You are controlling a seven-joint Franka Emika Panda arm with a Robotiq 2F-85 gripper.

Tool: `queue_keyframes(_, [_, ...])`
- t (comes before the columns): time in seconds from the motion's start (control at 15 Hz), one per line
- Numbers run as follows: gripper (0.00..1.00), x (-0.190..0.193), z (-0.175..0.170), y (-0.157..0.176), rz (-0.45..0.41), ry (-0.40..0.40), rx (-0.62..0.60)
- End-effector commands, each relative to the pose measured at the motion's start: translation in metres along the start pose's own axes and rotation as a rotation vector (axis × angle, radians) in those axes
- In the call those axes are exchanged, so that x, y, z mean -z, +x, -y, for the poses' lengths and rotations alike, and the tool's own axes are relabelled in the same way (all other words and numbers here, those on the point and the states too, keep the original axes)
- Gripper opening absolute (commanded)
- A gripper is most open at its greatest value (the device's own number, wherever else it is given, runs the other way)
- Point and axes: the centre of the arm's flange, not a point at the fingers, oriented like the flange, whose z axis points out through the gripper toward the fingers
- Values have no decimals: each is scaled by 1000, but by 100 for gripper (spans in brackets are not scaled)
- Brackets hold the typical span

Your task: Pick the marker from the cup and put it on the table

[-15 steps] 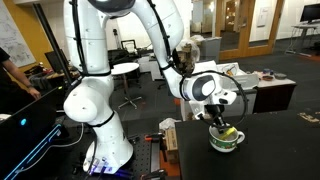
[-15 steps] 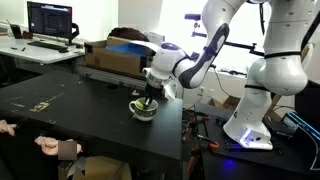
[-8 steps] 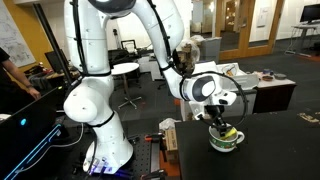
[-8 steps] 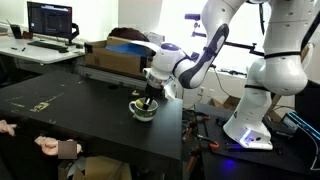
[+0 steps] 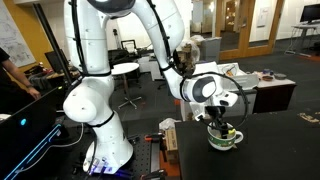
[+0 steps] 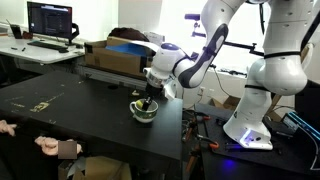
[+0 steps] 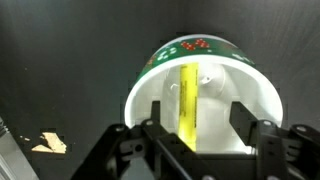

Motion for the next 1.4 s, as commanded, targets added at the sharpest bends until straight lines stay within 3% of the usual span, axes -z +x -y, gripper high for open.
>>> queue_keyframes(0.0, [48, -1, -3, 4, -7, 27, 7])
queue_keyframes(0.2, [42, -3, -4, 5, -3, 28, 6])
queue_keyframes(0.4, [45, -7, -3, 5, 3, 28, 8])
queue_keyframes(0.47, [38, -8, -3, 5, 4, 28, 8])
queue_keyframes(0.53, [20, -8, -3, 5, 5, 29, 9])
queue_keyframes(0.73, [0, -8, -1, 5, 3, 30, 13])
queue_keyframes(0.87, [5, -5, 0, 4, 0, 28, 12])
queue_keyframes(1.33, [5, 10, 0, -1, -25, 15, 6])
